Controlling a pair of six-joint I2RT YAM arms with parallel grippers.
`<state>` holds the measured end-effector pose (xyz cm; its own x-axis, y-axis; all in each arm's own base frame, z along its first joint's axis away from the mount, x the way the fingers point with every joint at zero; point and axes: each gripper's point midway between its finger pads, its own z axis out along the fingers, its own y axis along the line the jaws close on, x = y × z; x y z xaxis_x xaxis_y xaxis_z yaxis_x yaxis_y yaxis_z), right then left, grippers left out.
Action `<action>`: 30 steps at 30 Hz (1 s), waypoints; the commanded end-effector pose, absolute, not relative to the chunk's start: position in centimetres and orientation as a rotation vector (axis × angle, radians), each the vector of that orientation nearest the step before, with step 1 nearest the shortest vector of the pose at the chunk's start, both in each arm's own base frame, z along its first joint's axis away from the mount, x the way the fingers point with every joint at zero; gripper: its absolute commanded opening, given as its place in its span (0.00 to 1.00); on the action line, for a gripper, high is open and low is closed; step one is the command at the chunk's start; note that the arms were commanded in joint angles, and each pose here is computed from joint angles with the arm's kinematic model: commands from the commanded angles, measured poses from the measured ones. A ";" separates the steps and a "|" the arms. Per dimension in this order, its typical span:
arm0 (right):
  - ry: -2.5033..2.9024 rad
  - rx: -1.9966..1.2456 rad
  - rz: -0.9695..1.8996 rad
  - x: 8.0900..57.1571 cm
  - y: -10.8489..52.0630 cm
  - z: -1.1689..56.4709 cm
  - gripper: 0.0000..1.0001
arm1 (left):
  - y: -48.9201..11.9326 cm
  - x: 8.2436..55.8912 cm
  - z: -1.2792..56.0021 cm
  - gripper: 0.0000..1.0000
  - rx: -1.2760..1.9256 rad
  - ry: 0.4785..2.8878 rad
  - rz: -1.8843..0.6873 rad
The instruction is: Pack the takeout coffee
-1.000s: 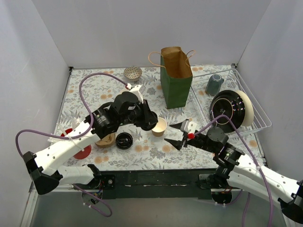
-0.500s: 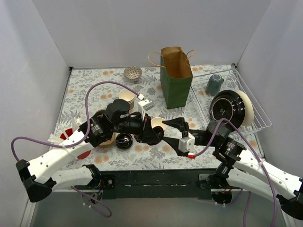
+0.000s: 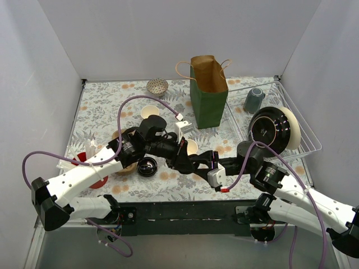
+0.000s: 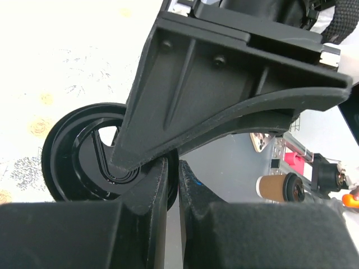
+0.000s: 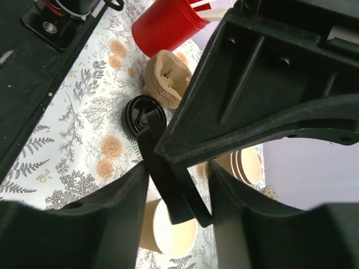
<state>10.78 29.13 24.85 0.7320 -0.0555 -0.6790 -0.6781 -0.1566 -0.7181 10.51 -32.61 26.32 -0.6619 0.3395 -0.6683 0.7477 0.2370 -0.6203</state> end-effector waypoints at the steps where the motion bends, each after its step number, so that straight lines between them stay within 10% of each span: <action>1: 0.589 -1.653 0.588 10.5 29.0 24.8 0.47 | -32.8 10.4 28.9 0.00 1.034 2.018 -1.434; 10: 0.684 -1.624 0.714 9.5 29.2 24.0 0.01 | -33.4 13.2 29.4 0.13 0.939 2.045 -1.312; 12: 0.747 -1.592 0.794 9.0 29.2 23.6 0.01 | -33.3 14.7 29.8 0.40 0.863 2.055 -1.242; 18: 0.915 -1.316 1.009 8.4 28.7 25.8 0.01 | -30.6 22.1 33.8 0.80 0.481 2.027 -0.977; 30: 1.816 -0.718 0.970 17.7 29.7 28.5 0.01 | -24.3 26.7 32.1 0.98 0.186 1.947 -0.616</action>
<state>15.48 30.81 29.32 -0.1841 -0.0776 -0.9798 -0.9232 0.3557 0.1453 25.70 -26.76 32.85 -0.5041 -0.1116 -0.8564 0.4722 0.7947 -0.3815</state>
